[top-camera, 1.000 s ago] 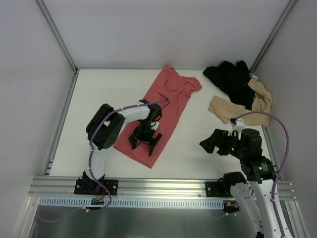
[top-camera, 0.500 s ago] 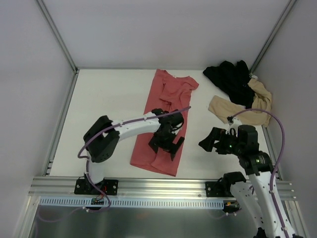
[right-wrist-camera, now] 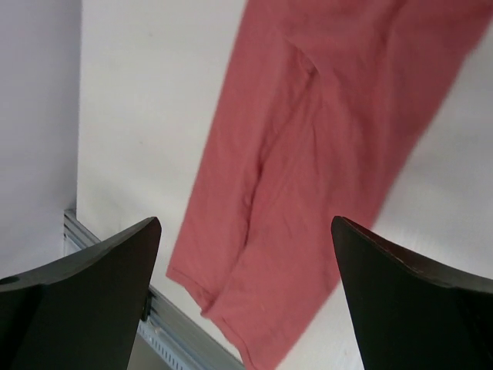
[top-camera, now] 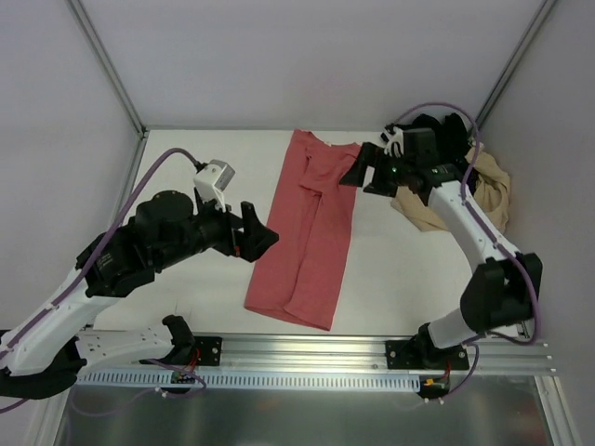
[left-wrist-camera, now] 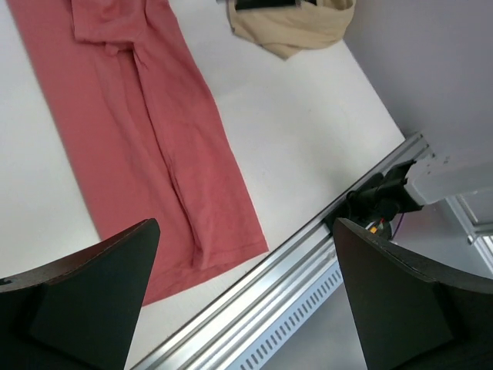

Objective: Fold and stack the t-shirts
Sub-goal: Rotate the tshirt 90 degrees

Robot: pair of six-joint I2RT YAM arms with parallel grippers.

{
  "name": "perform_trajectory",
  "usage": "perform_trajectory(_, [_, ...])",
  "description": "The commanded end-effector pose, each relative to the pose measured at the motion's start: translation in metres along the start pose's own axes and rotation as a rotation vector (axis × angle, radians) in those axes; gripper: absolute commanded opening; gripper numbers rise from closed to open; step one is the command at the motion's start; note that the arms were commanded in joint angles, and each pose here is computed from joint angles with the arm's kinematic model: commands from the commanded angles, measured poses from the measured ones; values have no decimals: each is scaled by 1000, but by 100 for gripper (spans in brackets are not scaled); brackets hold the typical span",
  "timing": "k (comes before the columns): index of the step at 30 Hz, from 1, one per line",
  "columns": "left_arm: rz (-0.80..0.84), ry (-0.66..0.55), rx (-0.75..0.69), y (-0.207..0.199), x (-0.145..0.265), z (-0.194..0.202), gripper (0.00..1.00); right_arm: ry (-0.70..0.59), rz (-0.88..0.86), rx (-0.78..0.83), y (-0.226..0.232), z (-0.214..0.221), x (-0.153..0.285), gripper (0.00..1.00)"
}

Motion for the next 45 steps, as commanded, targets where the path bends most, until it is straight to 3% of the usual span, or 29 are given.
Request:
perform_trajectory(1, [-69, 114, -16, 14, -27, 35, 99, 6, -103, 26, 26, -41, -46, 99])
perform_trajectory(4, [-25, 123, -6, 13, -28, 45, 99, 78, -91, 3, 18, -47, -95, 100])
perform_trajectory(11, [65, 125, 0, 7, -28, 48, 99, 103, -48, -38, -5, -71, -161, 100])
perform_trajectory(28, [110, 176, -2, 5, -50, 63, 99, 103, -1, -205, -63, -80, -224, 100])
perform_trajectory(37, [126, 181, -24, 5, -51, 64, 99, 150, -14, -250, -65, -71, -257, 100])
perform_trajectory(45, [100, 182, -47, 14, -50, 75, 99, 169, -132, -282, -50, -60, -299, 99])
Point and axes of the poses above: each gripper's point midway between its finger pads, its own x axis back along the fingers, its own y axis along the line the jaws close on, z = x × y, the point moved 9 cm from there along x, back along the fingers, and after that the axes turned 3 degrees about -x, right-handed, at the moved point
